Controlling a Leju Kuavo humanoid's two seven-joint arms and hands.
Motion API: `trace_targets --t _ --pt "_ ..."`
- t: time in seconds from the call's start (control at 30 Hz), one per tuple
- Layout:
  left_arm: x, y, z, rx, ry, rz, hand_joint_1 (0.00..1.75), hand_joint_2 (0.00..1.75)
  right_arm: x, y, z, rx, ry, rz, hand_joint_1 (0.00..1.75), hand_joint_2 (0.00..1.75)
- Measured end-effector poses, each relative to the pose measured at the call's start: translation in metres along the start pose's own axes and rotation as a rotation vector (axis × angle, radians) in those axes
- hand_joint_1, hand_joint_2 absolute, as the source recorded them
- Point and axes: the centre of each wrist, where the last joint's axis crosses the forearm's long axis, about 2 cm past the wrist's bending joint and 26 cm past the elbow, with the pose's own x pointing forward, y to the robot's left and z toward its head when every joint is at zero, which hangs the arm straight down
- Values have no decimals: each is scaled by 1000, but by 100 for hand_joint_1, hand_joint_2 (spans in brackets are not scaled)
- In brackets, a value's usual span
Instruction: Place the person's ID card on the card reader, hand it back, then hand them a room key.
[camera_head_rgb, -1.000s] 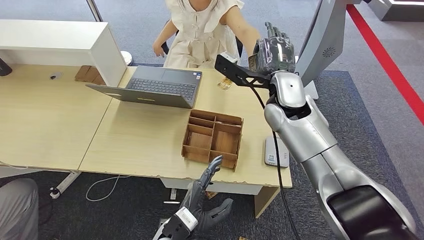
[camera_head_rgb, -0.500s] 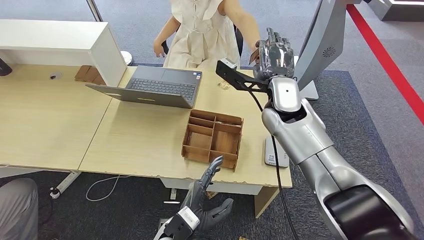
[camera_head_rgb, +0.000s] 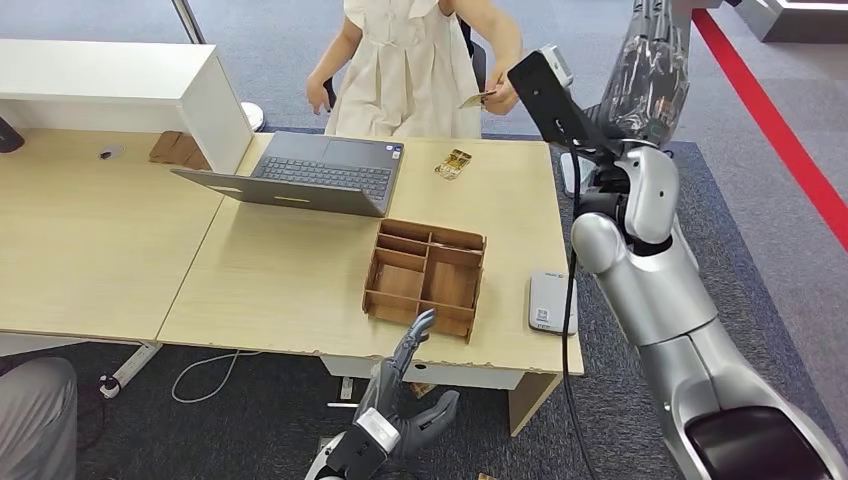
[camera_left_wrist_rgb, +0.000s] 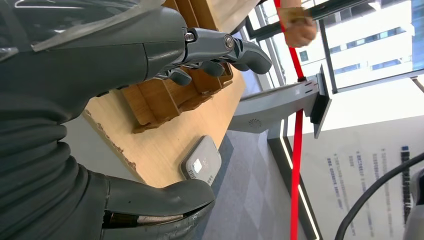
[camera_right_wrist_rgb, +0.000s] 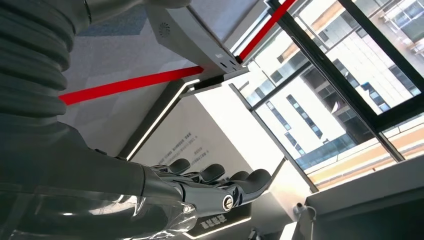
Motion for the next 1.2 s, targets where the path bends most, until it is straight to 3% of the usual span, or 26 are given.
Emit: trace_targets --t 0.1,0.2,0.43,0.57,0.83,1.2 --pt "0 1 1 19 6 -12 0 175 -2 -12 6 -93 2 -105 0 175" --pt "1 4 4 64 17 -37 0 175 -3 -23 29 -126 -18 -323 0 175" --pt "6 13 18 166 45 -93 0 175 9 -36 132 -169 52 -1025 0 175" --pt "10 19 28 195 36 -126 0 175 19 -48 175 -215 188 -1286 0 175" --pt "17 25 49 295 69 -125 0 175 43 -50 225 -88 349 -1500 0 175" --pt "24 30 58 363 78 -126 0 175 59 -44 241 35 333 -1525 0 175"
